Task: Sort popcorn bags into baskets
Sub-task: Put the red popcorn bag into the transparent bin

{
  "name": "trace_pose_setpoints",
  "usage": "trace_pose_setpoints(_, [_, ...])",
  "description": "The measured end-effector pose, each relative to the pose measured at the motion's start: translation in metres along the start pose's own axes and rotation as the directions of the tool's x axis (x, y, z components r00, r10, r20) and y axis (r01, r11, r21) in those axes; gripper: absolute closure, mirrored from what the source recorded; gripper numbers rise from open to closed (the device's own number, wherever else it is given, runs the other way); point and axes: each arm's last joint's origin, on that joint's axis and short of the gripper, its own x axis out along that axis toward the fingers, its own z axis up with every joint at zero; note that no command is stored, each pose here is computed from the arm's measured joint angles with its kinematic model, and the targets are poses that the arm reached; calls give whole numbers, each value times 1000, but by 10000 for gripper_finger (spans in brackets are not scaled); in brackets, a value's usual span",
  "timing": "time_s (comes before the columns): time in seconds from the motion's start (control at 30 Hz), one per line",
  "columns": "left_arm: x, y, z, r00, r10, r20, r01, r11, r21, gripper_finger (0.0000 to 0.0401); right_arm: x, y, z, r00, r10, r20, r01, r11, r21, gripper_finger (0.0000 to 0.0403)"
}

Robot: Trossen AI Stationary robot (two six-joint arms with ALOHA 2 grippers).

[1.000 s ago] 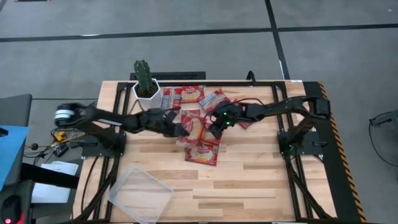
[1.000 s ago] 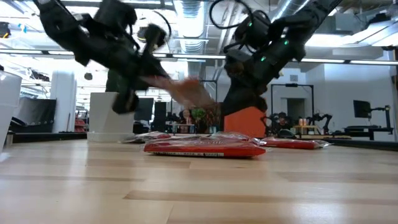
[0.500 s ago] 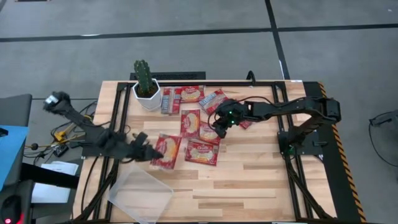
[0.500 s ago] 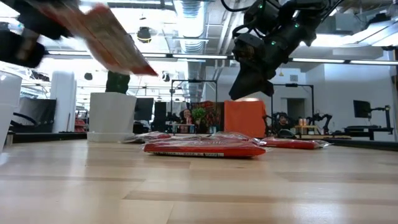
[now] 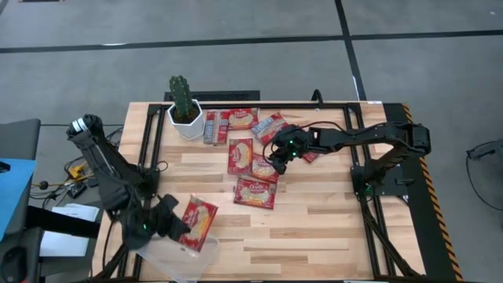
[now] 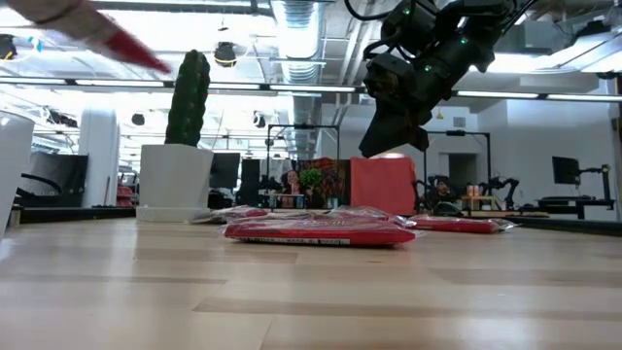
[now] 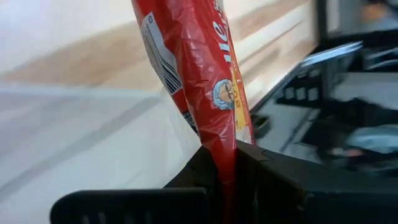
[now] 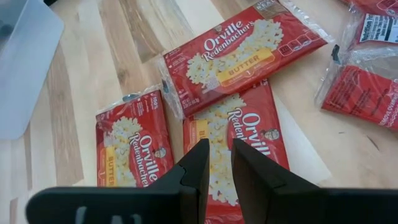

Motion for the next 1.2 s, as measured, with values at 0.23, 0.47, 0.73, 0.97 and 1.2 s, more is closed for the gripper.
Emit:
trace_pose_setpoints(0.23, [31, 9, -44, 979, 195, -58, -198, 979, -56, 398, 0, 1, 0, 1000, 2, -2, -2, 1000, -2, 310])
trace_pose_setpoints(0.47, [38, 8, -77, 967, 240, -88, -249, 961, -119, 398, 1, 7, -3, 1000, 15, -9, -15, 1000, -16, 310])
trace_pose_setpoints(0.73, [22, -4, -88, 912, 394, -118, -398, 917, -14, 396, 1, 9, -4, 1000, 11, -8, -11, 1000, -23, 310])
trace_pose_setpoints(0.97, [20, 6, -87, 877, 473, -84, -468, 881, 67, 398, 1, 9, -4, 1000, -11, 1, 11, 1000, -23, 310])
trace_pose_setpoints(1.2, [14, 12, -88, 853, 517, -66, -508, 853, 122, 398, 1, 8, -4, 1000, -13, 2, 13, 1000, -25, 310])
